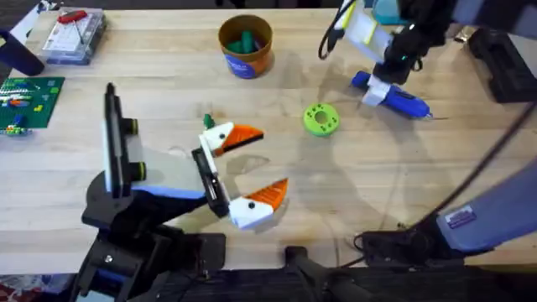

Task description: Pick up the gripper from the table and insert it into the empty holder that is missing its gripper. Then pick up a screw, insert it into the mounting hole, and use the screwdriver to tighten it. Finally, clean up the table by picking up the vegetable and placing it into the bucket.

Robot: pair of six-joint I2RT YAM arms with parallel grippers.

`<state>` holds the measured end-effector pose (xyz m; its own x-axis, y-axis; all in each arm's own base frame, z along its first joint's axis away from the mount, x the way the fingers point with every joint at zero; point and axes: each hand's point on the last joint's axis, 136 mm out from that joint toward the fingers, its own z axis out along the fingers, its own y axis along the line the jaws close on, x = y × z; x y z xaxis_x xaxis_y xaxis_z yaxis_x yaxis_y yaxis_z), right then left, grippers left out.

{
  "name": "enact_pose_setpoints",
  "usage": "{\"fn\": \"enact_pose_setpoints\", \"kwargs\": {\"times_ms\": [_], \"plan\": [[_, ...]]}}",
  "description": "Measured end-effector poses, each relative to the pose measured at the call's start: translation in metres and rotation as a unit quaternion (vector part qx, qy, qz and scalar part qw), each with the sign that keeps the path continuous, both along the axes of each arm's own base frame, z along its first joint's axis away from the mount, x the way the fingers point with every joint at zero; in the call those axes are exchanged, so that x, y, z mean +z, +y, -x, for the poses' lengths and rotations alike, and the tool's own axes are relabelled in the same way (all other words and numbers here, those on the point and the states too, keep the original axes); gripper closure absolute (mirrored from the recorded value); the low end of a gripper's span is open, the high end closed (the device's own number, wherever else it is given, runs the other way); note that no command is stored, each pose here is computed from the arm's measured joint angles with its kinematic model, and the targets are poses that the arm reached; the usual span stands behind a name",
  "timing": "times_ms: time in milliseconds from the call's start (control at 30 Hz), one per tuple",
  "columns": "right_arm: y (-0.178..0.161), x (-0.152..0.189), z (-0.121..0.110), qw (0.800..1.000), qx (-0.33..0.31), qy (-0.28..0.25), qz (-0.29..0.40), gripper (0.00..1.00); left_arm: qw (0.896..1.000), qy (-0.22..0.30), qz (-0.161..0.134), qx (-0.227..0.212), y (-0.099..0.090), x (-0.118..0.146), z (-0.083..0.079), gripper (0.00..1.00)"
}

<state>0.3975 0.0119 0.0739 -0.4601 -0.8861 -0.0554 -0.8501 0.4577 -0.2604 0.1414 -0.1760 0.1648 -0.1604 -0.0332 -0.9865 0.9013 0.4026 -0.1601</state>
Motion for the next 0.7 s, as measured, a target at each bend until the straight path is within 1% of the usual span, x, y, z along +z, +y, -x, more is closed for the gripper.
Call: {"fn": "enact_pose_setpoints", "kwargs": {"times_ms": [167,267,367,500,567,700], "plan": [[0.015,0.069,0.0,0.995,-0.024,-0.092,-0.037,0.006,0.998,-0.03,0.025,0.055,0.009,0.02,-0.017,0.014],[0.022,0.11,0.005,0.986,-0.045,-0.145,-0.064,0.006,0.995,-0.026,0.032,0.093,0.017,0.023,-0.028,0.014],[0.026,0.146,0.014,0.975,-0.066,-0.193,-0.089,0.006,0.99,-0.017,0.033,0.136,0.027,0.024,-0.04,0.015],[0.039,0.179,0.029,0.961,-0.077,-0.228,-0.133,0.005,0.98,0.02,0.018,0.197,0.045,0.033,-0.057,0.015],[0.048,0.192,0.038,0.955,-0.076,-0.238,-0.159,0.006,0.974,0.045,0.004,0.222,0.054,0.041,-0.065,0.015],[0.066,0.211,0.06,0.945,-0.071,-0.243,-0.207,0.005,0.955,0.116,-0.043,0.269,0.074,0.055,-0.084,0.015]]}}
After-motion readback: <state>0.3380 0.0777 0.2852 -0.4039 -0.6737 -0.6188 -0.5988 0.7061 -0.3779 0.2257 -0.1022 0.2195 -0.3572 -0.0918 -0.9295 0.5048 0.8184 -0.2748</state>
